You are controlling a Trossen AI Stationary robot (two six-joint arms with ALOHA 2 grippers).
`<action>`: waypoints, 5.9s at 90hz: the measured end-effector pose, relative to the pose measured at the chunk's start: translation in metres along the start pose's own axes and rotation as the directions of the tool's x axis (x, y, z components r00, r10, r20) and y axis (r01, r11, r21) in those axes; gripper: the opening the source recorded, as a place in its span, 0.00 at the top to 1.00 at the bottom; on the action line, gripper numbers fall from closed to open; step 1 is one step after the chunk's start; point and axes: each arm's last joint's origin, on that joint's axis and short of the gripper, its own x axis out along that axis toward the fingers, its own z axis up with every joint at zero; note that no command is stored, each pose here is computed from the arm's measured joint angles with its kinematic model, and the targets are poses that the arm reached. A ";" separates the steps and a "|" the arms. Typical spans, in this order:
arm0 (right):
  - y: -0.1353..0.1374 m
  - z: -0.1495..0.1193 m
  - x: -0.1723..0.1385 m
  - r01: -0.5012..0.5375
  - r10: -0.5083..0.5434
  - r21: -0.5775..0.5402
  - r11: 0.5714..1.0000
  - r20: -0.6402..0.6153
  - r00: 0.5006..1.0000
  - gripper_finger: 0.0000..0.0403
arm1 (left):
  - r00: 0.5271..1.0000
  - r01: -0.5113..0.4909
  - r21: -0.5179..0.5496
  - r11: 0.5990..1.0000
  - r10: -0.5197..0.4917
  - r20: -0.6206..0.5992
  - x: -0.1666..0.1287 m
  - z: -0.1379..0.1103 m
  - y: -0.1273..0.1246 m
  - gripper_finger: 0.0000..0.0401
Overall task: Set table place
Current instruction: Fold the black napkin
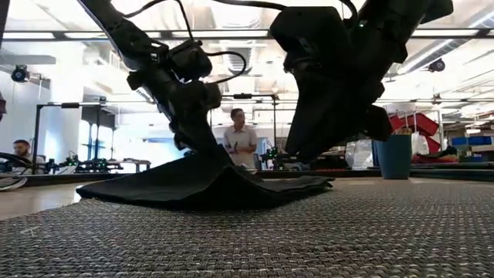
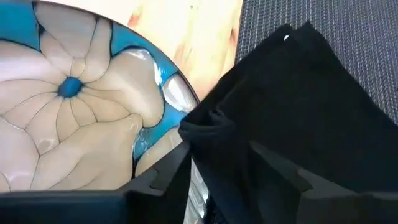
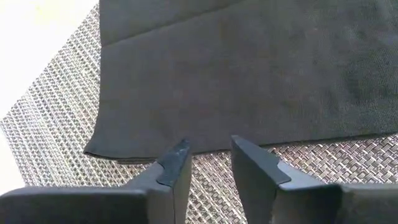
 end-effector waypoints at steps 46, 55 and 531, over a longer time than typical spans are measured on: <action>0.001 -0.005 -0.016 0.083 -0.083 0.006 0.997 0.108 0.991 0.92 | 0.999 0.033 -0.018 0.999 -0.032 0.012 -0.003 0.005 -0.004 1.00; -0.002 -0.008 -0.031 0.136 -0.136 0.009 0.991 0.128 0.982 0.93 | 0.998 0.051 -0.012 0.999 -0.051 0.038 -0.008 0.012 -0.012 1.00; -0.133 -0.055 -0.172 0.157 -0.222 0.220 0.963 0.312 0.924 0.84 | 0.950 0.311 0.004 0.950 -0.311 0.018 0.140 0.148 -0.092 1.00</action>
